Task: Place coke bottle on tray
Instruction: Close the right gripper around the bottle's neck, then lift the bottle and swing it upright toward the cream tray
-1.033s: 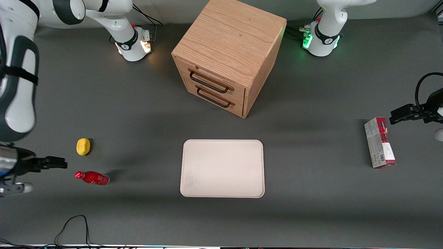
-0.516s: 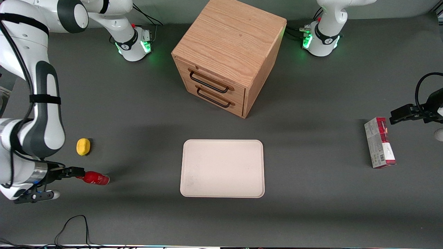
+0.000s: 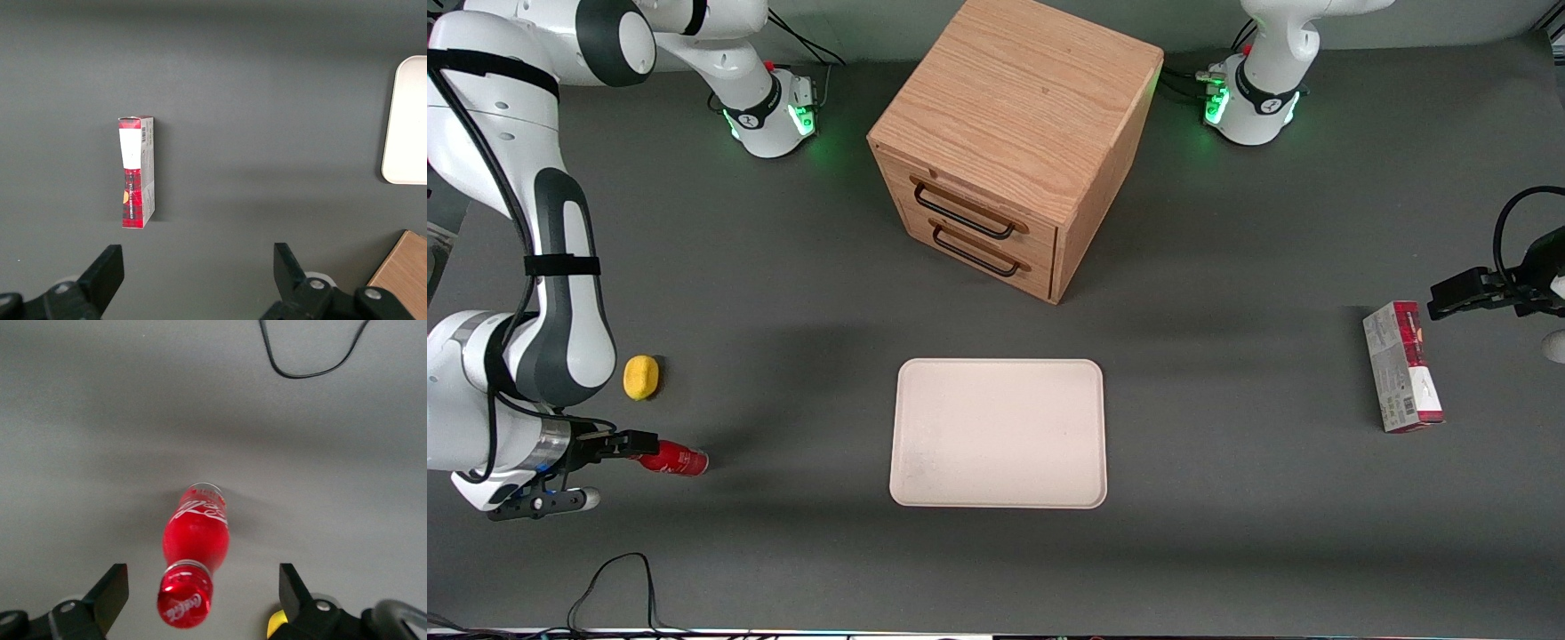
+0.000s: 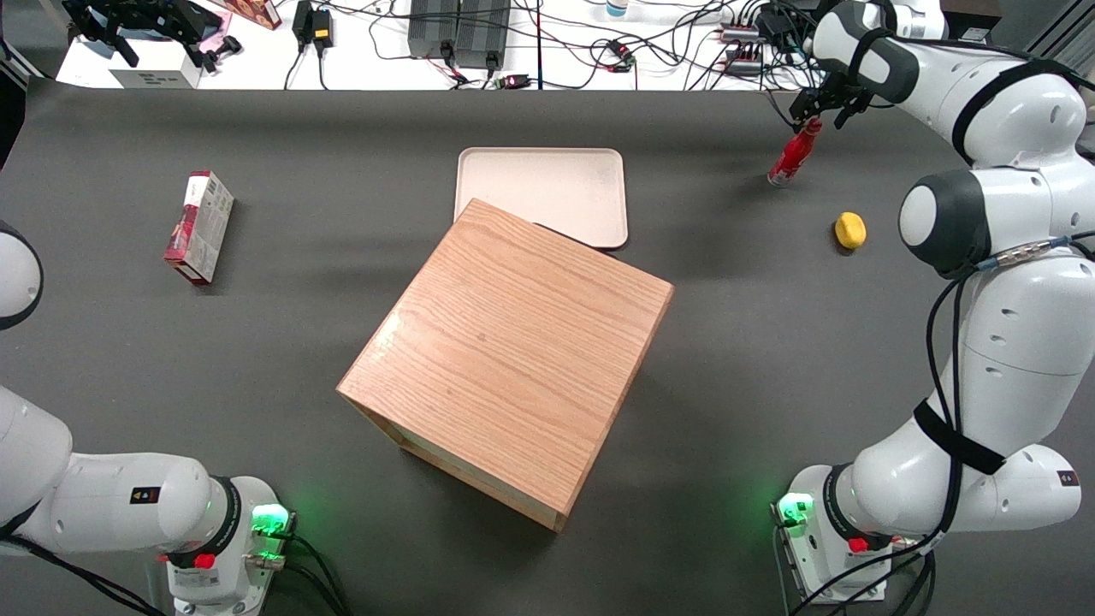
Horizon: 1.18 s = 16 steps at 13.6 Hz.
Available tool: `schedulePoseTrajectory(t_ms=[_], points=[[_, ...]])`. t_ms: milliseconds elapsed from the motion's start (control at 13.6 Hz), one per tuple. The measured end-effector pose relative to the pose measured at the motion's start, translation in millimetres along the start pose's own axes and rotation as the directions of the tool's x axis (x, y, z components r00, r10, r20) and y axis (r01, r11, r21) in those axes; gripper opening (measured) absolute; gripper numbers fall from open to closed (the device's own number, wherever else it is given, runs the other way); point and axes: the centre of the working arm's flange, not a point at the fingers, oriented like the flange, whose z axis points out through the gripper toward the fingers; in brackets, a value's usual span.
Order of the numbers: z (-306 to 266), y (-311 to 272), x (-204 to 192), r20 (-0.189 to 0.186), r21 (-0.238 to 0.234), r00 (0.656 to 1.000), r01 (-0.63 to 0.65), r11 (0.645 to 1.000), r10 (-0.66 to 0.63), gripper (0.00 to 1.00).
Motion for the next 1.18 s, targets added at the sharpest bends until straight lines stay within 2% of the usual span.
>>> schedulePoseTrajectory(t_ms=[295,443,590,738,959,1180], points=[[5.4,-2.3,-0.6,-0.001,-0.001,1.000,0.003,1.000,-0.003,0.93],[5.5,-2.2,-0.3,-0.005,-0.002,1.000,0.002,1.000,-0.002,0.78],[6.0,-2.2,-0.4,-0.005,-0.002,1.000,0.002,1.000,-0.002,0.48],[5.6,-2.5,-0.3,-0.006,0.000,1.000,0.002,1.000,-0.002,0.32],[5.1,-2.5,-0.3,-0.007,0.000,1.000,0.002,1.000,-0.002,0.32],[-16.6,-2.2,0.2,-0.026,-0.001,1.000,0.002,1.000,-0.002,0.32]])
